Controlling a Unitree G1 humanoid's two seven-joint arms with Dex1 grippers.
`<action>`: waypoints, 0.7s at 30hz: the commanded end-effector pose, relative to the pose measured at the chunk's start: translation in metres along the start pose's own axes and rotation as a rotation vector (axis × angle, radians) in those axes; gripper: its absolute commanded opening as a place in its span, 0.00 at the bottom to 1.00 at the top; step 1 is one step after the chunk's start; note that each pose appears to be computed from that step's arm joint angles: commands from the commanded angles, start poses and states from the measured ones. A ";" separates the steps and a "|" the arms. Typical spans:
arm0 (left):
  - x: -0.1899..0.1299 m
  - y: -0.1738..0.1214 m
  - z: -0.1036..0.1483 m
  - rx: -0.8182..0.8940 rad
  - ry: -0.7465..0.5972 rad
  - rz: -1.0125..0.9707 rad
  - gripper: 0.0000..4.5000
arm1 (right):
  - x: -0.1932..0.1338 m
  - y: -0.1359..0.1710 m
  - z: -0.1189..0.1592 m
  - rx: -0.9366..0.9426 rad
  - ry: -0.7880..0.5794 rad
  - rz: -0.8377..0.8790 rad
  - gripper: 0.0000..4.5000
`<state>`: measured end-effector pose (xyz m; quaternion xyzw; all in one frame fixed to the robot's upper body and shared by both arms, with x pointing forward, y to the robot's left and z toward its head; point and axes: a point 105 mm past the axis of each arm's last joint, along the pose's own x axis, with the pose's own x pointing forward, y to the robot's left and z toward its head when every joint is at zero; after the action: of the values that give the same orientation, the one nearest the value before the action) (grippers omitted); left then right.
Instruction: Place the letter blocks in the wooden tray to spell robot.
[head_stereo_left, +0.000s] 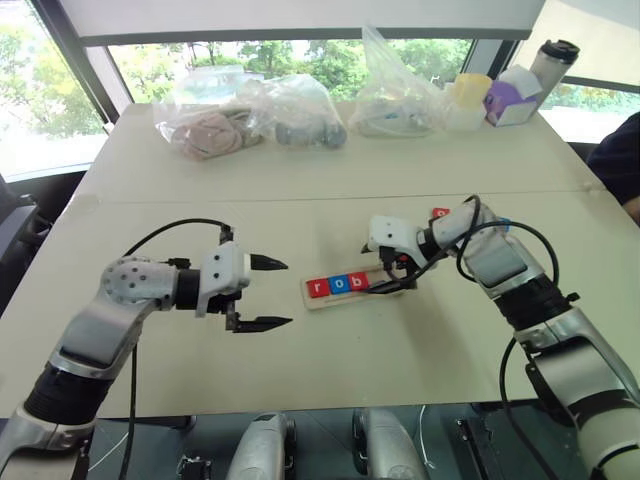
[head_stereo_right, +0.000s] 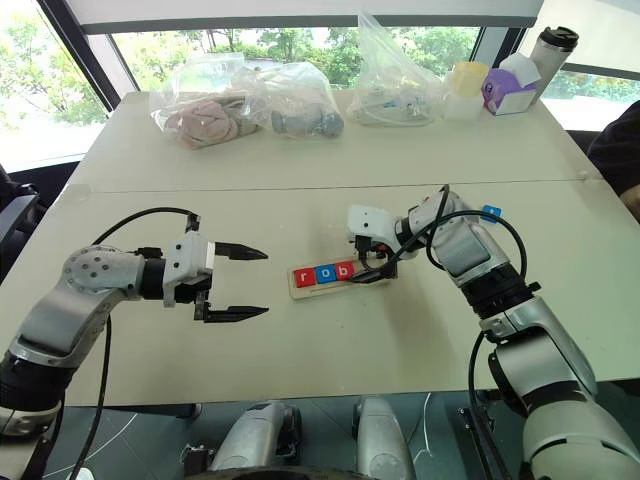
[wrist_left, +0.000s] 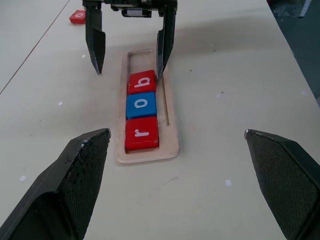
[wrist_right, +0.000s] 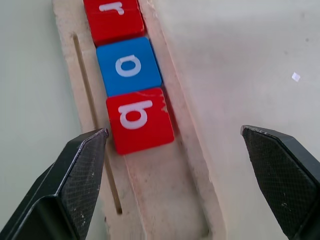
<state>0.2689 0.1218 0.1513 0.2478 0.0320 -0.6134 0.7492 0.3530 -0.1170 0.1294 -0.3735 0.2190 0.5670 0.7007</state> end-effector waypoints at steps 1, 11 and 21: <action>0.000 0.002 0.011 0.049 -0.017 0.002 1.00 | -0.020 -0.005 0.015 -0.055 -0.039 -0.042 0.98; 0.001 0.002 0.011 0.053 -0.017 -0.002 1.00 | -0.016 -0.011 0.004 -0.038 -0.013 -0.074 0.98; -0.001 0.003 0.011 0.053 -0.012 0.003 1.00 | -0.009 0.000 0.006 -0.031 -0.024 -0.017 0.98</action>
<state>0.2701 0.1212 0.1539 0.2533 0.0286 -0.6128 0.7480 0.3508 -0.1244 0.1330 -0.3748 0.2166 0.5629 0.7042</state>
